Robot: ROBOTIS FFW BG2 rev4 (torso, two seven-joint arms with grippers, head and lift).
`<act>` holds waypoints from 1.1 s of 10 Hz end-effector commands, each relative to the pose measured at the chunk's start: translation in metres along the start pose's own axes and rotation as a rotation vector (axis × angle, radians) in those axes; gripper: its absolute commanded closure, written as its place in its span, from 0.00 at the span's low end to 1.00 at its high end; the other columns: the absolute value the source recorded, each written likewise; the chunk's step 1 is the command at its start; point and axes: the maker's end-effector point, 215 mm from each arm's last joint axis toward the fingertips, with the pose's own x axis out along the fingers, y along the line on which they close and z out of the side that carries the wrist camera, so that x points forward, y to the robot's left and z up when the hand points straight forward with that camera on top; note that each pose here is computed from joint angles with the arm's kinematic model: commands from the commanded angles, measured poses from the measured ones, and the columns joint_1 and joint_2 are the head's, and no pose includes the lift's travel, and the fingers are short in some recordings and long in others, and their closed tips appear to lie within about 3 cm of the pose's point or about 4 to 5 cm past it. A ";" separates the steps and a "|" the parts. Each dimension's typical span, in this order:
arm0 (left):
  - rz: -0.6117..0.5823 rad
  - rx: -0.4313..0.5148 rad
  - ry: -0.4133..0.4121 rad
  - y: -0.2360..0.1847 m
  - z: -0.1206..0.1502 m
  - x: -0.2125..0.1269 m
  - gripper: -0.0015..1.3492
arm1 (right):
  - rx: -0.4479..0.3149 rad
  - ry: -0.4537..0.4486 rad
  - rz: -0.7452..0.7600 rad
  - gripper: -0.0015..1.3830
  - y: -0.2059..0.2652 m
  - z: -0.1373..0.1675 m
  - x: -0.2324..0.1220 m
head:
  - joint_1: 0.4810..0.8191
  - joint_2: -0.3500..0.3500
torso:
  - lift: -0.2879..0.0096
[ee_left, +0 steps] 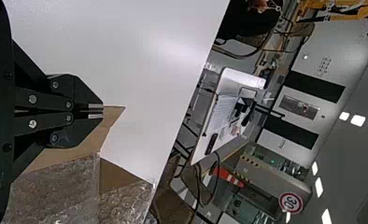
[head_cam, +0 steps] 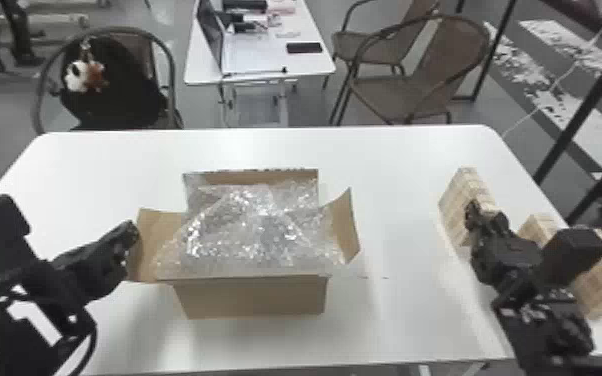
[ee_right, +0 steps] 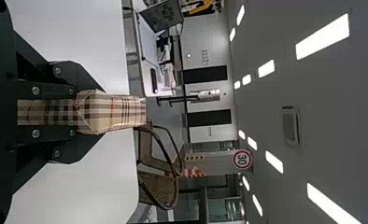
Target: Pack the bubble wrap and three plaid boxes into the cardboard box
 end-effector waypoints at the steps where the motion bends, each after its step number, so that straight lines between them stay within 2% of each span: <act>1: 0.001 -0.003 -0.002 0.000 0.000 0.000 0.90 | 0.101 -0.024 0.088 0.73 0.038 0.036 0.005 | 0.63 0.50 | 0.47; 2: 0.003 0.000 -0.003 0.001 0.001 0.000 0.90 | 0.152 0.022 0.217 0.73 0.080 0.072 0.015 | 0.63 0.51 | 0.47; 4: 0.003 0.004 -0.001 -0.001 0.000 0.001 0.90 | 0.178 0.163 0.512 0.73 0.153 0.137 0.031 | 0.63 0.64 | 0.47; 5: -0.002 0.009 -0.001 -0.004 0.002 0.003 0.90 | 0.260 0.201 0.650 0.73 0.186 0.169 0.027 | 0.60 0.69 | 0.47; 6: -0.002 0.012 -0.001 -0.005 0.002 0.003 0.90 | 0.323 0.237 0.735 0.73 0.210 0.190 0.017 | 0.53 0.73 | 0.47; 7: 0.000 0.015 0.002 -0.005 0.001 0.004 0.90 | 0.438 0.318 0.818 0.73 0.233 0.196 0.001 | 0.50 0.75 | 0.47; 8: -0.001 0.021 0.001 -0.007 0.002 0.005 0.90 | 0.596 0.411 0.910 0.73 0.253 0.194 -0.016 | 0.47 0.78 | 0.47; 9: 0.001 0.024 0.003 -0.007 0.002 0.006 0.90 | 0.720 0.529 0.963 0.73 0.267 0.174 -0.027 | 0.47 0.82 | 0.47; 11: 0.000 0.027 0.003 -0.008 0.002 0.006 0.90 | 0.935 0.739 1.028 0.73 0.295 0.125 -0.043 | 0.55 0.89 | 0.47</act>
